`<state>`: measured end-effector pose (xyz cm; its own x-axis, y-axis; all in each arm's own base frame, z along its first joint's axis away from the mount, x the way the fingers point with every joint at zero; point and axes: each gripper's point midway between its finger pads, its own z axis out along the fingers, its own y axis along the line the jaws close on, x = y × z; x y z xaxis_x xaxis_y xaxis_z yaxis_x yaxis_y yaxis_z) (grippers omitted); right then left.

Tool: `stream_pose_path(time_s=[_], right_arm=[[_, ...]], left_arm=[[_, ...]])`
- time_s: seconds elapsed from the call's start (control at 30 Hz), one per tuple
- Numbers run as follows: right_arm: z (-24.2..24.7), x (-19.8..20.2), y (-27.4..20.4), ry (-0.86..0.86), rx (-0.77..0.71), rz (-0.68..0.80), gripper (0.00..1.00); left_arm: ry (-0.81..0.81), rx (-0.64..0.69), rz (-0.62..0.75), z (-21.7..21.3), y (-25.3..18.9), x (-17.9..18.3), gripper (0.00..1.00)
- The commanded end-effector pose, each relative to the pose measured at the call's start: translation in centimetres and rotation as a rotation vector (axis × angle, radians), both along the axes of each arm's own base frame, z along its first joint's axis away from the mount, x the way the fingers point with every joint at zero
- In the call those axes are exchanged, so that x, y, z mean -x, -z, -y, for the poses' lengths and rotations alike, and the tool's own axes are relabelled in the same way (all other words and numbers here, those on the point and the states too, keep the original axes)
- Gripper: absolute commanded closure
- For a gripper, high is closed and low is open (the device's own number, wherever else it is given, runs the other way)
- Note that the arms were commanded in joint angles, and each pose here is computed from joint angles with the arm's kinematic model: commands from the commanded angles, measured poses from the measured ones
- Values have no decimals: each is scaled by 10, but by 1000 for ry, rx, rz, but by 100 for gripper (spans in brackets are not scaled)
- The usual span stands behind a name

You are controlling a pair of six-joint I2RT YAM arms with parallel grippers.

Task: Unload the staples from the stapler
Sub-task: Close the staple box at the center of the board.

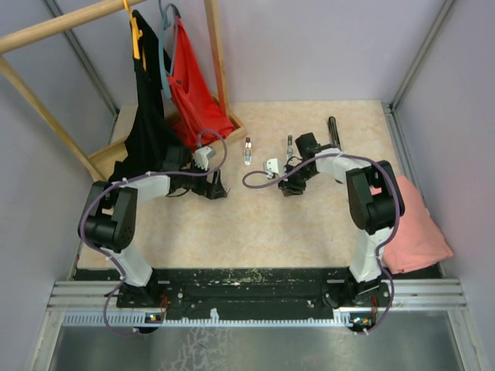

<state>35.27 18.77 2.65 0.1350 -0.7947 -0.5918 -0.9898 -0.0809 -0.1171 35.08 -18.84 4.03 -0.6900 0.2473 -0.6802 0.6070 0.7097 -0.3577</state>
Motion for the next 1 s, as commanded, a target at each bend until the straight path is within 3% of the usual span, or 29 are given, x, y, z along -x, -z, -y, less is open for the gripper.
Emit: stream_pose_path(time_s=[0.0,0.47,0.73,0.97], right_arm=[[-24,0,-26,8,-88,29,61],[-64,8,-27,51,-124,17,59],[-67,10,-41,87,-150,21,39],[-45,11,-53,91,-173,21,32]], left_arm=[[-34,20,-48,11,-2,3,0],[-115,58,-121,45,-3,14,0],[-90,123,-145,57,-7,25,0],[-62,142,-140,66,-11,30,0]])
